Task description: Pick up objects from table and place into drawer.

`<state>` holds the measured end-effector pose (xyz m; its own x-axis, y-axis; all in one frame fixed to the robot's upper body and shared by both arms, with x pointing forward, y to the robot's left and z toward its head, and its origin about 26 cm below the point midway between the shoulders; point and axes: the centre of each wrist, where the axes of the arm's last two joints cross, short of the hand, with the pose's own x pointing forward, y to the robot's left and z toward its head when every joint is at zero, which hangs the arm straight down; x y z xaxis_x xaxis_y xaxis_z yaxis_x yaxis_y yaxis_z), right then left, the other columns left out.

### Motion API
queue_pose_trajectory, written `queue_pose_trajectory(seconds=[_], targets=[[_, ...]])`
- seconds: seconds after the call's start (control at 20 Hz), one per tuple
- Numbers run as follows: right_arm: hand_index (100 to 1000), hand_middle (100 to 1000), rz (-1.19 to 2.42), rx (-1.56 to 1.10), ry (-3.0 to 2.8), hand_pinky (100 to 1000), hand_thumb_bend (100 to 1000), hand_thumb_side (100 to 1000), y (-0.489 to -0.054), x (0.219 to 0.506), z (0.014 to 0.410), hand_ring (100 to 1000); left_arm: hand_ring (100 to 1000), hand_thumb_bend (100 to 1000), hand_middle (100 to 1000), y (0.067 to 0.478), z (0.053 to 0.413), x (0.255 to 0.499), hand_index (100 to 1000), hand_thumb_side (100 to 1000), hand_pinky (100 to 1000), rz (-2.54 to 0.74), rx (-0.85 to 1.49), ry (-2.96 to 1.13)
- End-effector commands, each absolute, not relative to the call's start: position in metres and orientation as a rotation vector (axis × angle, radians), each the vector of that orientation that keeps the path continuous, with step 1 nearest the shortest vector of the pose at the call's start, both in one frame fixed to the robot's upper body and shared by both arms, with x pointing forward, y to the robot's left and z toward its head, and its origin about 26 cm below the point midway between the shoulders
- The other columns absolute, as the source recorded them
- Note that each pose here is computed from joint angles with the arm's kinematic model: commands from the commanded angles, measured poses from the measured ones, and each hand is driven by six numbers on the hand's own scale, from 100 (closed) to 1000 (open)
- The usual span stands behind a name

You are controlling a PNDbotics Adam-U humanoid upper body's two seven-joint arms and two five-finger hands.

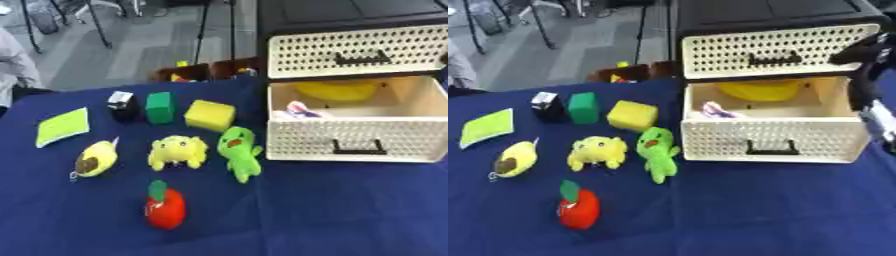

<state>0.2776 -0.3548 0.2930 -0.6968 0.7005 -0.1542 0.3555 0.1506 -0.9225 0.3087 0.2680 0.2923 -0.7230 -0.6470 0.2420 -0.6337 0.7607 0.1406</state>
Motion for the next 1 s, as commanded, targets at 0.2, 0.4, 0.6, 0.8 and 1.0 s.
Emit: queue_pose_trajectory(seconds=[0.2, 0.4, 0.6, 0.8, 1.0], targets=[[834, 722, 1.980, -0.752, -1.836, 430, 100, 1000, -0.354, 0.272, 0.298, 733, 748, 470, 735, 0.268, 0.285, 0.307, 915, 918, 534, -0.032, 0.948, -2.716], [852, 723, 2.074, -0.573, -1.666, 417, 100, 1000, -0.355, 0.270, 0.280, 735, 742, 446, 730, 0.268, 0.277, 0.307, 912, 913, 528, -0.015, 0.917, -2.694], [871, 731, 2.085, -0.476, -1.577, 405, 100, 1000, -0.354, 0.270, 0.266, 737, 735, 437, 725, 0.268, 0.270, 0.307, 905, 908, 523, 0.004, 0.895, -2.671], [901, 734, 2.048, -0.436, -1.475, 380, 100, 1000, -0.352, 0.268, 0.252, 652, 729, 423, 721, 0.267, 0.266, 0.307, 903, 904, 518, 0.009, 0.874, -2.659], [911, 748, 1.987, -0.440, -1.396, 379, 100, 1000, -0.351, 0.267, 0.241, 615, 722, 420, 717, 0.267, 0.262, 0.307, 901, 901, 511, 0.015, 0.859, -2.642]])
